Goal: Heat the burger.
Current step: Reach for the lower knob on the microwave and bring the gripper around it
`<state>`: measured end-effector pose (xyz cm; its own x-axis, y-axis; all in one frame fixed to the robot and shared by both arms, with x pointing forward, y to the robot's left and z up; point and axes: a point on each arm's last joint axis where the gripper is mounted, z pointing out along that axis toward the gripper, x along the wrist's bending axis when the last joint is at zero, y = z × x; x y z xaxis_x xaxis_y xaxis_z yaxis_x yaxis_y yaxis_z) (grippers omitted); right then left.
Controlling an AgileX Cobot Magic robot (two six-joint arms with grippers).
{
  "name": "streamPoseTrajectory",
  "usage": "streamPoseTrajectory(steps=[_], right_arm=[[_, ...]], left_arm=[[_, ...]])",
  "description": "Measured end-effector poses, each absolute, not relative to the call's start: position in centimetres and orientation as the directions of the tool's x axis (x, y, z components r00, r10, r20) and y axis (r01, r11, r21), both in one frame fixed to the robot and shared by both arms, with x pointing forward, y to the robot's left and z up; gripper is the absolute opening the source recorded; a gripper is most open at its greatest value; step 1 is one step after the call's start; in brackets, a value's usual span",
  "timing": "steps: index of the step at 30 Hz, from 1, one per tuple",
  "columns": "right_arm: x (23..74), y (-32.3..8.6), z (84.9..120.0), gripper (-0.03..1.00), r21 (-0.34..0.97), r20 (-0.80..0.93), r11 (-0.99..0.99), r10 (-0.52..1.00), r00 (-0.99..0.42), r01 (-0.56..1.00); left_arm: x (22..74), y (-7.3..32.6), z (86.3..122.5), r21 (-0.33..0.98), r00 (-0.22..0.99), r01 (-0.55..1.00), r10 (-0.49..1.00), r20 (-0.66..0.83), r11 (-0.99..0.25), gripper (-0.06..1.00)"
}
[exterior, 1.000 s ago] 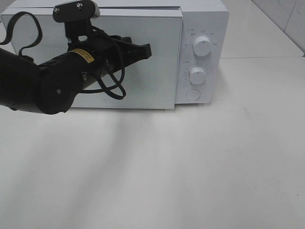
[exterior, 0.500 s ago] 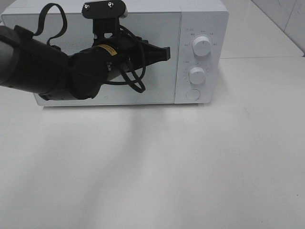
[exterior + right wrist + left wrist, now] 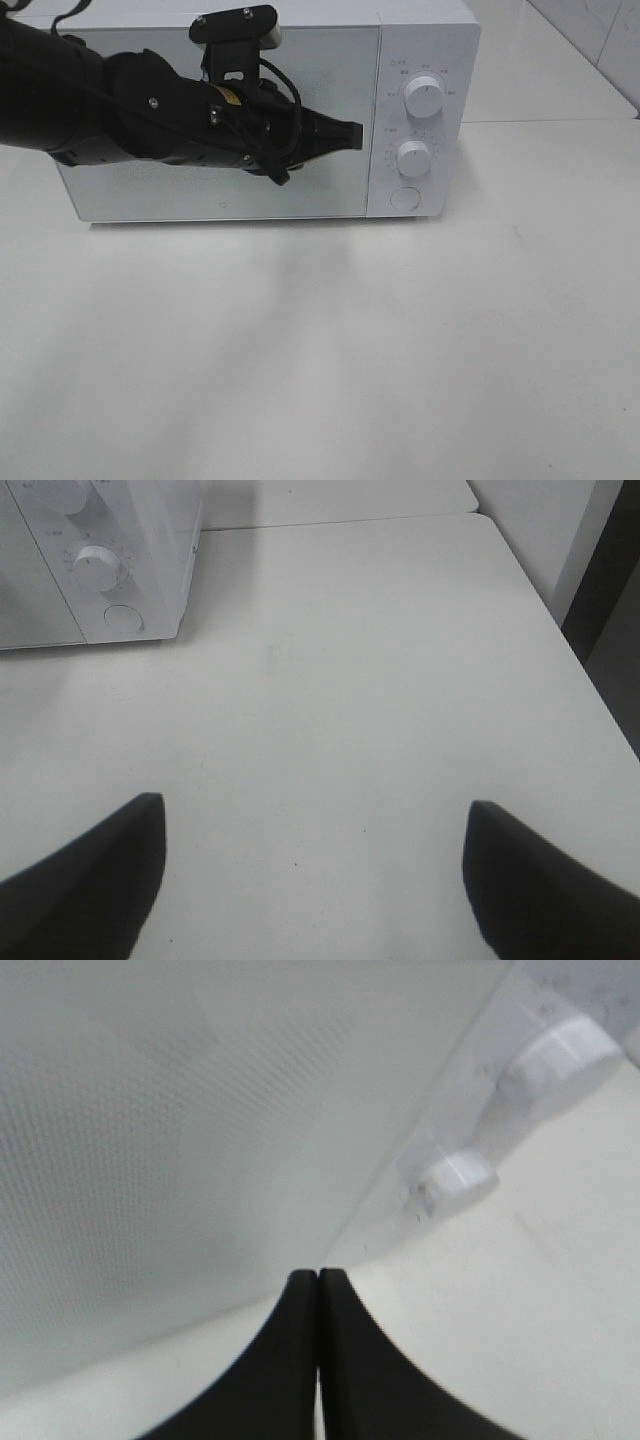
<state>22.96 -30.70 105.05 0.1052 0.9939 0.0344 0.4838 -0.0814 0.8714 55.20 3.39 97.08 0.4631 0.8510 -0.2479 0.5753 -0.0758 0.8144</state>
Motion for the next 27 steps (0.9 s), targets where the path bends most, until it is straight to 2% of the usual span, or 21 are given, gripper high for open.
streamPoseTrajectory(steps=[1,4,5,6,7,8,9,10,12,13,14,16,17,19,20,23,27], right_arm=[[23.0,-30.7,105.1,0.76,0.871,0.034,-0.081,0.994,0.105,0.484],[23.0,-30.7,105.1,0.76,0.871,0.034,-0.081,0.994,0.105,0.484],[23.0,-30.7,105.1,0.76,0.871,0.034,-0.081,0.994,0.105,0.484],[23.0,-30.7,105.1,0.76,0.871,0.034,-0.081,0.994,0.105,0.484],[23.0,-30.7,105.1,0.76,0.871,0.034,-0.081,0.994,0.105,0.484],[23.0,-30.7,105.1,0.76,0.871,0.034,-0.081,0.994,0.105,0.484],[23.0,-30.7,105.1,0.76,0.871,0.034,-0.081,0.994,0.105,0.484],[23.0,-30.7,105.1,0.76,0.871,0.034,-0.081,0.994,0.105,0.484],[23.0,-30.7,105.1,0.76,0.871,0.034,-0.081,0.994,0.105,0.484],[23.0,-30.7,105.1,0.76,0.871,0.034,-0.081,0.994,0.105,0.484],[23.0,-30.7,105.1,0.76,0.871,0.034,-0.081,0.994,0.105,0.484],[23.0,-30.7,105.1,0.76,0.871,0.034,-0.081,0.994,0.105,0.484],[23.0,-30.7,105.1,0.76,0.871,0.034,-0.081,0.994,0.105,0.484],[23.0,-30.7,105.1,0.76,0.871,0.034,-0.081,0.994,0.105,0.484],[23.0,-30.7,105.1,0.76,0.871,0.034,-0.081,0.994,0.105,0.484],[23.0,-30.7,105.1,0.76,0.871,0.034,-0.081,0.994,0.105,0.484],[23.0,-30.7,105.1,0.76,0.871,0.034,-0.081,0.994,0.105,0.484]], left_arm=[[54.4,3.5,97.2,0.765,0.48,0.631,0.839,-0.256,-0.128,0.01],[54.0,3.5,97.2,0.738,0.49,0.656,0.833,-0.258,-0.157,0.05],[53.3,3.7,97.2,0.688,0.507,0.695,0.822,-0.26,-0.211,0.18],[52.5,3.9,97.0,0.627,0.519,0.733,0.813,-0.265,-0.264,0.39],[52.5,3.9,97.0,0.627,0.519,0.733,0.813,-0.265,-0.264,0.39],[52.2,3.9,96.8,0.591,0.524,0.752,0.809,-0.268,-0.291,0.52],[51.4,4.1,96.4,0.518,0.531,0.785,0.801,-0.277,-0.341,0.78],[51.4,4.1,96.4,0.518,0.531,0.785,0.801,-0.277,-0.341,0.78],[50.4,4.5,96.0,0.41,0.538,0.817,0.793,-0.288,-0.406,0.94],[50.4,4.5,96.0,0.41,0.538,0.817,0.793,-0.288,-0.406,0.94],[49.7,4.7,95.8,0.338,0.538,0.832,0.788,-0.299,-0.44,0.95],[49.4,4.8,95.7,0.3,0.54,0.836,0.785,-0.303,-0.459,0.97],[48.8,5.1,95.6,0.231,0.545,0.838,0.78,-0.308,-0.494,0.97],[48.5,5.2,95.6,0.204,0.55,0.835,0.777,-0.307,-0.51,0.97],[48.0,5.7,95.5,0.142,0.563,0.824,0.771,-0.298,-0.548,0.97],[47.5,6.3,95.7,0.088,0.595,0.799,0.758,-0.267,-0.595,0.97],[47.2,7.0,96.9,0.082,0.621,0.779,0.747,-0.236,-0.622,0.97]])
